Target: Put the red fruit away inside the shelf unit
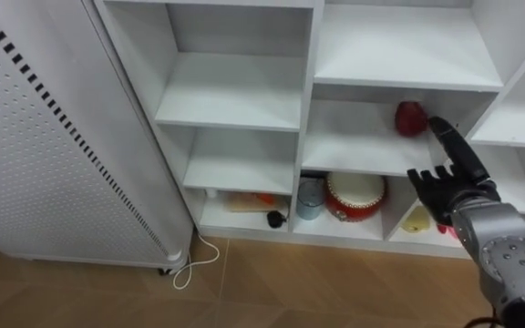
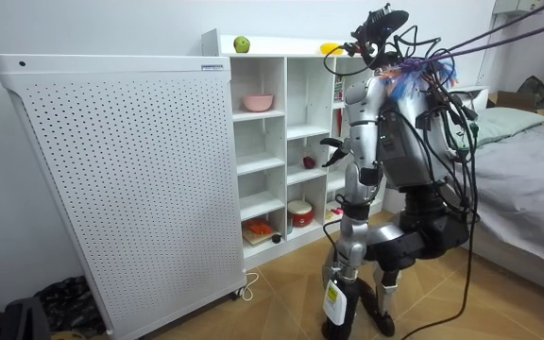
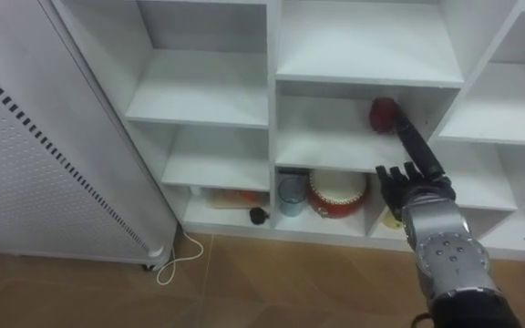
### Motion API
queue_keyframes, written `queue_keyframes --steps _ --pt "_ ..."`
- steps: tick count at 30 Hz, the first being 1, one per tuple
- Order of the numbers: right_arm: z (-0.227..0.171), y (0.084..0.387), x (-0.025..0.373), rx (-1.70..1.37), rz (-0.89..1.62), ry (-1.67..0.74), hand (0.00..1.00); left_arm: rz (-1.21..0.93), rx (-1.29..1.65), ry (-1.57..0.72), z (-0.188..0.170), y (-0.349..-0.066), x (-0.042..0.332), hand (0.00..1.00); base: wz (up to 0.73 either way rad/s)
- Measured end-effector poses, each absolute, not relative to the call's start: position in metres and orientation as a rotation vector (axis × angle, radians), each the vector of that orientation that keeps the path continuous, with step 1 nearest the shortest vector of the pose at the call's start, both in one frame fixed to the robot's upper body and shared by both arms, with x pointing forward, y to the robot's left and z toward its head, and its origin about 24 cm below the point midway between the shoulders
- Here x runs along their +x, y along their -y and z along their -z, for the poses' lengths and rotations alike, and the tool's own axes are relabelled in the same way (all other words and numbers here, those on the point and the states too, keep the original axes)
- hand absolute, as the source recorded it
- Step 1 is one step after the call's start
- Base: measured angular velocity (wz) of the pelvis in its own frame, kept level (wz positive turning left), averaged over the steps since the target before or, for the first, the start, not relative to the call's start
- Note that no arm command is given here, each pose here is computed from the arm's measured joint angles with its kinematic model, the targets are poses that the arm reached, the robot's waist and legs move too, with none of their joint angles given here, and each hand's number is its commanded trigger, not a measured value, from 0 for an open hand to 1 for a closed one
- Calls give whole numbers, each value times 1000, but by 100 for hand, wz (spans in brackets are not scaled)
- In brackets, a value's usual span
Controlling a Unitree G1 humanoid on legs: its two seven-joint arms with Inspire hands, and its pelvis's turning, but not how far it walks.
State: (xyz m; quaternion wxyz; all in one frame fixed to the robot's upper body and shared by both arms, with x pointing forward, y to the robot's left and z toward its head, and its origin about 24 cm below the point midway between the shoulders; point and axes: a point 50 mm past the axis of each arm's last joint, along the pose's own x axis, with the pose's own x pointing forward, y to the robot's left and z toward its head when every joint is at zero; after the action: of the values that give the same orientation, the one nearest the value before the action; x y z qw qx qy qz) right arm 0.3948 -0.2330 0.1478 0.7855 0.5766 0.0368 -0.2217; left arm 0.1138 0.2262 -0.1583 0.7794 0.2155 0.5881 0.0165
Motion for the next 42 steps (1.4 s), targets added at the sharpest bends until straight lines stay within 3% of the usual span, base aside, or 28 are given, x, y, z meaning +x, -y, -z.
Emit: queue_keyframes --steps 13,22,27,35,42 --pt "-145 241 393 1226 486 -58 0 -29 459 -1276 159 -226 106 0 -1" --pt "-62 258 369 1166 523 -183 0 2 410 -1303 162 -224 99 0 -5" --pt "-3 276 329 1082 553 -310 0 -17 368 -1305 158 -232 109 0 3" --pt "48 288 278 973 573 -456 0 -129 295 -1259 150 -245 131 0 -3" --pt "115 295 171 803 654 -756 0 -240 234 -1240 150 -262 114 0 -7"
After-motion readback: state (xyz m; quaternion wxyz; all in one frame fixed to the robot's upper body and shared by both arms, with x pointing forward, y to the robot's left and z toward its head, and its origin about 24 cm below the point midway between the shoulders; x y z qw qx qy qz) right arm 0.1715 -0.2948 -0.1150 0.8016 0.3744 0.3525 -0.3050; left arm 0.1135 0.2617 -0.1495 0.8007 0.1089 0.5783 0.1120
